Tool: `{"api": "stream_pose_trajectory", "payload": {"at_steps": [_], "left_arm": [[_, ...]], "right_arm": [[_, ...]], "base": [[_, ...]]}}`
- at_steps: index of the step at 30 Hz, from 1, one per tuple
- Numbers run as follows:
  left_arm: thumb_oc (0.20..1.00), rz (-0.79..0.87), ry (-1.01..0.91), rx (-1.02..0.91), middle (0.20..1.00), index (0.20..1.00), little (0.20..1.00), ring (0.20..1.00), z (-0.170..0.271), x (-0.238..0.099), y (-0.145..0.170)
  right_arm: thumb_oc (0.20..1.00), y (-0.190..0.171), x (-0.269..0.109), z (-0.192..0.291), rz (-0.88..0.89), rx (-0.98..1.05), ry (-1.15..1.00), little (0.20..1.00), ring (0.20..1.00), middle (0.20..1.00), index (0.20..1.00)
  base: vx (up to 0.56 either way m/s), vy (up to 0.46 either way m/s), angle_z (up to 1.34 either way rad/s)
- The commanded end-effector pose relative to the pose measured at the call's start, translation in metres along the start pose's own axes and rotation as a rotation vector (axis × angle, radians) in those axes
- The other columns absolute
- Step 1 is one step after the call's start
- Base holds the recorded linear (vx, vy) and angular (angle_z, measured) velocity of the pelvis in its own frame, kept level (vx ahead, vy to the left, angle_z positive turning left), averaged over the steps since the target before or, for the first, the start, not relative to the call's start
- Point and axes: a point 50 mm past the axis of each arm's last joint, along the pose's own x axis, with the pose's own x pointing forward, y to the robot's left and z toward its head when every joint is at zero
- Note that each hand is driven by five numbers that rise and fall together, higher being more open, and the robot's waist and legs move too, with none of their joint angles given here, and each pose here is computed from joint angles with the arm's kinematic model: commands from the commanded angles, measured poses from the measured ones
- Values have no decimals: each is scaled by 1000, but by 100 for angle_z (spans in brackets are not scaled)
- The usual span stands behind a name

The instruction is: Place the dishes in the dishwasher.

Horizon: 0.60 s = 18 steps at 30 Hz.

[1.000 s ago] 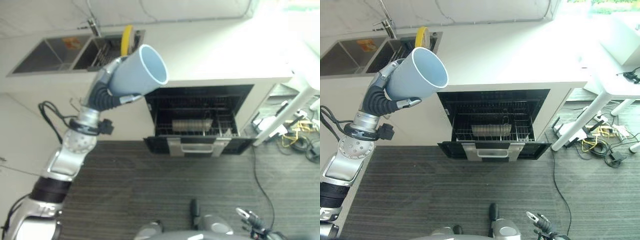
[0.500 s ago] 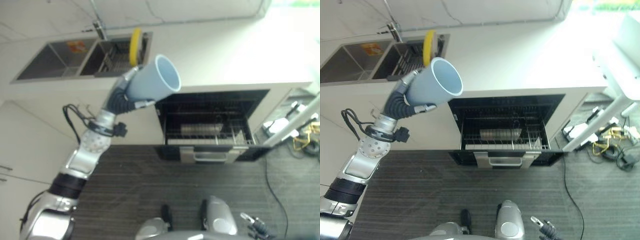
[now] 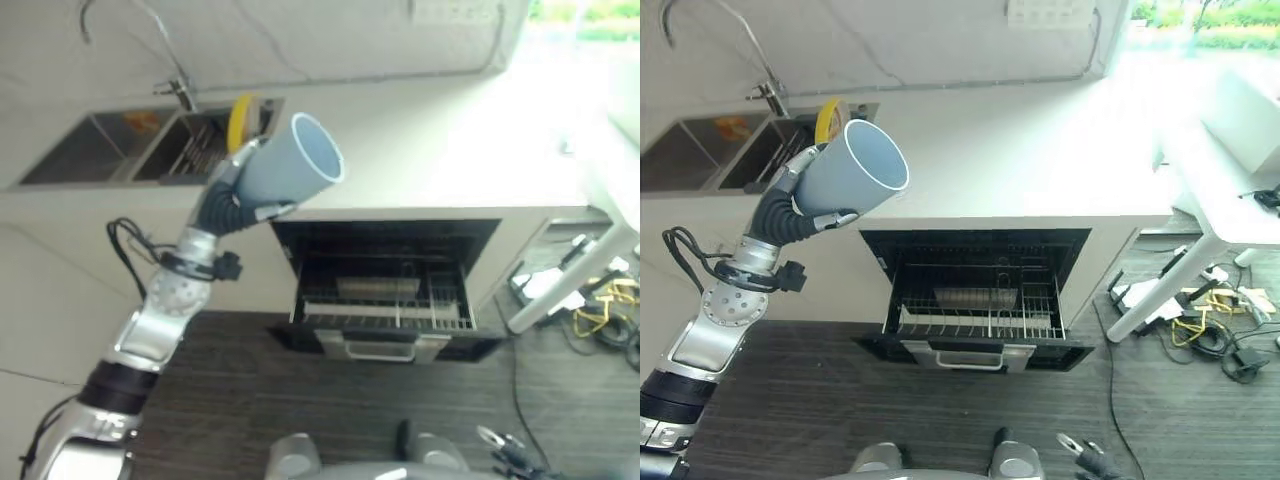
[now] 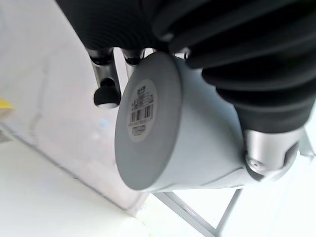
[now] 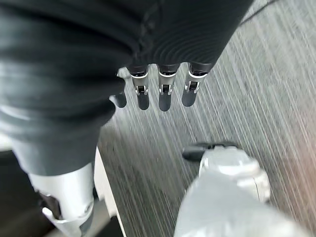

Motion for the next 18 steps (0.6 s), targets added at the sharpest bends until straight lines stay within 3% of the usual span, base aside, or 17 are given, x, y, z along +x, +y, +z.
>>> {"api": "stream_pose_trajectory", "payload": {"at_steps": [1, 8, 10, 12, 14, 15, 18], "left_arm": [[200, 103, -147, -4, 200, 200, 200, 200, 22, 19, 23], [200, 114, -98, -70, 200, 200, 200, 200, 14, 13, 15], [200, 127, -75, -185, 200, 200, 200, 200, 11, 10, 11], [200, 119, -57, -289, 200, 200, 200, 200, 9, 8, 6], [200, 128, -22, -490, 200, 200, 200, 200, 3, 0, -9], [200, 135, 9, -645, 200, 200, 200, 200, -2, -10, -19], [200, 203, 56, -881, 200, 200, 200, 200, -7, -26, -42]], "right_arm": [[1000, 10, 2, 10, 35, 76, -87, 1000, 1000, 1000, 1000], [1000, 25, -7, 49, 110, 149, -385, 1000, 1000, 1000, 1000], [1000, 24, -15, 60, 109, 323, -504, 1000, 1000, 1000, 1000], [1000, 20, -22, 67, 92, 361, -589, 1000, 1000, 1000, 1000], [1000, 15, -41, 88, 68, 358, -786, 1000, 1000, 1000, 1000], [1000, 10, -67, 113, 54, 381, -1014, 1000, 1000, 1000, 1000], [1000, 16, -127, 160, 99, 371, -1417, 1000, 1000, 1000, 1000]], "base": [[113, 142, -31], [32, 49, -12], [-21, -35, -14], [-17, -35, -15], [-16, -17, -17], [4, 0, -29], [23, 9, -46]]}}
